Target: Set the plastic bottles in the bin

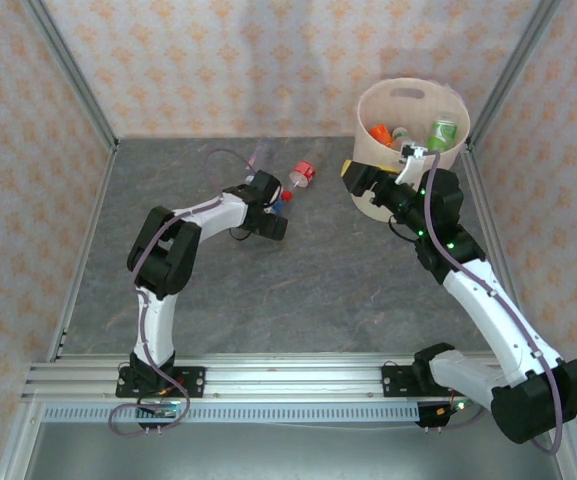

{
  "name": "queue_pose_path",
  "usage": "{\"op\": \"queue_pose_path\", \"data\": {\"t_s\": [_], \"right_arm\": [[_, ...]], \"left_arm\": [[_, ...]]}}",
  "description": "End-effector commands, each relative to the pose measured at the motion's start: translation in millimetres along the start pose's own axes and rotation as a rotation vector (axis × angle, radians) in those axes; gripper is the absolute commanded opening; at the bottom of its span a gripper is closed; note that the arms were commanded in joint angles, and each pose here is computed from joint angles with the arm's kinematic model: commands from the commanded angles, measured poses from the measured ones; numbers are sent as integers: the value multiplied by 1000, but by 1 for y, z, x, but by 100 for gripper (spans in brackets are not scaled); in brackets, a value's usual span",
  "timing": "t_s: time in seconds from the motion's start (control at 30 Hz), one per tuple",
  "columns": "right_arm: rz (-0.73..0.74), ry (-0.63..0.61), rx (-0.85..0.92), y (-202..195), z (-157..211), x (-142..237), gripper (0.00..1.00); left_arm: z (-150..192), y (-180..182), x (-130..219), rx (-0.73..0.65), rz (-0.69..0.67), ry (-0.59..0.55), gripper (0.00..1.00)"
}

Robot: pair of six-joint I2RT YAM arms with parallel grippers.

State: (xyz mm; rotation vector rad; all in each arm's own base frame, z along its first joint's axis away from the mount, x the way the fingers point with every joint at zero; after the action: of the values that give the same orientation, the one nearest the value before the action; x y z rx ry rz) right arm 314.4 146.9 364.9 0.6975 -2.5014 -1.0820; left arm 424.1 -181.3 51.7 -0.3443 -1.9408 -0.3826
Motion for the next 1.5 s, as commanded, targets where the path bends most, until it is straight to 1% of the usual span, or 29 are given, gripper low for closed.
{"op": "queue_pose_path", "data": {"t_s": [0.0, 0.13, 0.3, 0.4, 0.47, 0.73, 0.77, 0.87, 0.97, 1.03, 1.13, 1.33, 1.37, 1.47], "right_arm": [[-17, -47, 10, 6, -6, 5, 99], [-10, -44, 13, 4, -5, 5, 99], [15, -44, 15, -2, -3, 5, 99], [16, -37, 8, -3, -1, 4, 99], [14, -35, 7, -3, -1, 4, 99], [23, -39, 0, -6, 1, 4, 99], [17, -39, -2, -5, 1, 4, 99], [-4, -27, -7, -2, 3, 3, 99], [-15, -20, -10, 0, 7, 0, 99], [-24, -16, -20, 1, 8, -2, 99], [-68, 11, -43, 7, 15, -9, 99], [-165, 103, -18, 28, 30, -18, 99], [-200, 120, -21, 34, 33, -18, 99], [-321, 162, -24, 58, 39, -19, 99]], "left_arm": [[-3, 4, -2, -18, -11, 20, 89], [0, 4, -6, -13, -17, 30, 80], [-1, 7, 2, -12, -31, 8, 73], [-1, 9, 8, -9, -44, -9, 65], [-1, 10, 13, -11, -43, -22, 62], [-2, 7, 43, -30, -4, -85, 43], [-6, 7, 58, -27, 3, -121, 39], [-9, 2, 84, -26, 55, -198, 32], [-13, -4, 114, -26, 106, -298, 28], [-15, -7, 136, -22, 143, -372, 27], [-17, -21, 169, -38, 242, -497, 26], [-20, -49, 239, -49, 507, -750, 26], [-20, -52, 249, -52, 543, -777, 26], [-21, -55, 267, -42, 591, -826, 26]]}}
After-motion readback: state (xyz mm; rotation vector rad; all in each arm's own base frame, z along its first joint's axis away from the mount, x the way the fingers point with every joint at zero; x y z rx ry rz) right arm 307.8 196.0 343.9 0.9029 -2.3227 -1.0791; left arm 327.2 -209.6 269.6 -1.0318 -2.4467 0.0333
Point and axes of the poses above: each hand's point on the last joint's axis, 136 mm out from that joint toward the fingers, its own x axis back along the fingers, its own y axis along the line the jaws close on, z = x × y, the point moved 3 cm from there along x, back along the fingers, and after that the axes turned 13 degrees about -x, right-handed, at the moved point
